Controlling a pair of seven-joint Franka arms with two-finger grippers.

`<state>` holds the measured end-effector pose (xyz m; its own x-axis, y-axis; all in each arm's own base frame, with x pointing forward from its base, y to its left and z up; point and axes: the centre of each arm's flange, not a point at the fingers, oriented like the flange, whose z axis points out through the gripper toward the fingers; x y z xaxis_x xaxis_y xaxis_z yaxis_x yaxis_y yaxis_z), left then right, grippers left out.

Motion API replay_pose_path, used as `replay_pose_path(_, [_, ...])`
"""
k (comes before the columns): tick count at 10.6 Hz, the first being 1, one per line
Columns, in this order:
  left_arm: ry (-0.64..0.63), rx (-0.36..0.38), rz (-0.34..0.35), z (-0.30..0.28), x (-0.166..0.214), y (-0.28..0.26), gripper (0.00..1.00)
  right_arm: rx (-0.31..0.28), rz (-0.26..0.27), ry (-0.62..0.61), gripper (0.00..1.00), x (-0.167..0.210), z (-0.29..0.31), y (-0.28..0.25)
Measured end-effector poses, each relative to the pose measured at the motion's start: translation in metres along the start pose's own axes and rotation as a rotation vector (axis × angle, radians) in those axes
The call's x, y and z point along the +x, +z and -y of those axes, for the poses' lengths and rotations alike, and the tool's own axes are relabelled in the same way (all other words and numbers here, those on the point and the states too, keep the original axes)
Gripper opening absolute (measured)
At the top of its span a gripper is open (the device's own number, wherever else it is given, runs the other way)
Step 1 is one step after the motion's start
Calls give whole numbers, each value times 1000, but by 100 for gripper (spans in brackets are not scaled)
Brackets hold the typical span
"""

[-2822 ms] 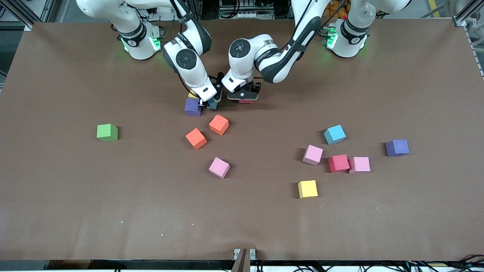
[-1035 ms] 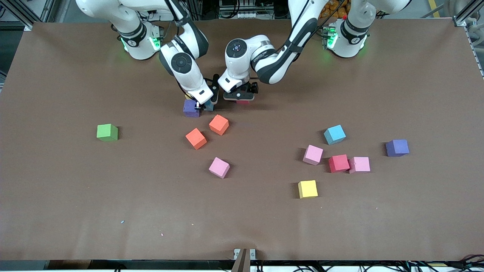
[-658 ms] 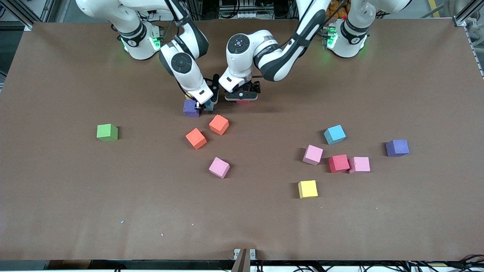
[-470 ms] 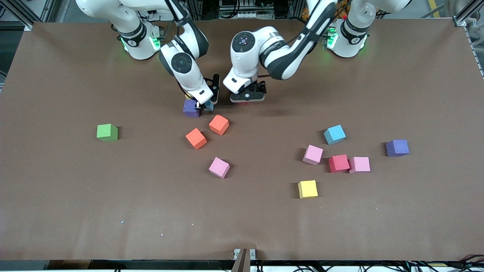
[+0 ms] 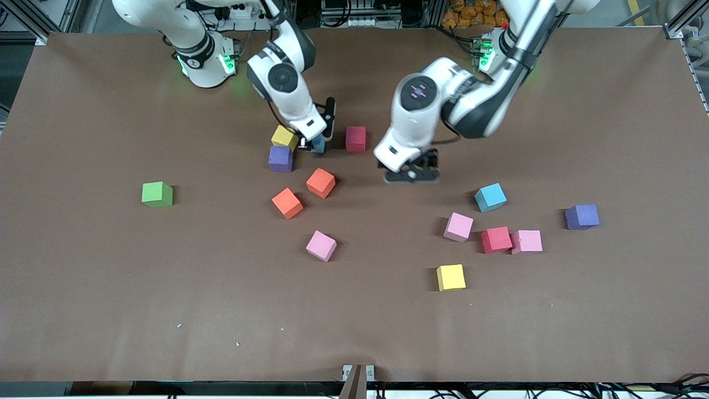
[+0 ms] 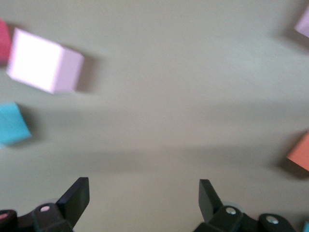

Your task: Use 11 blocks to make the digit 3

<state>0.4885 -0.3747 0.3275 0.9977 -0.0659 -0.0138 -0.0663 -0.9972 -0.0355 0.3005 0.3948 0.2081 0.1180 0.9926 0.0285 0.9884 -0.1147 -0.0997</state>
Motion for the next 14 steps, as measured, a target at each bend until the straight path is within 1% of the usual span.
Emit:
replay_pose_path(2, [102,2,10,45,26,5,100,-6,-11,43,53,18,19,-4])
replay_pose_path(5, [223,-8,30,113,64,24,100,-12,-23,100,53,28,25,-8])
replay_pose_path(7, [269,-3,30,114,83,45,100,-27,-21,85,53,29,21,-10])
replay_pose_path(9, [295,10,21,109,101,61,100,-54,2,48,53,31,13,-12])
replay_pose_path(12, [339,18,30,126,114,76,100,-34,70,41,53,40,-2,-18])
replay_pose_path(14, [344,16,43,130,115,84,100,-32,85,36,53,48,-8,-16])
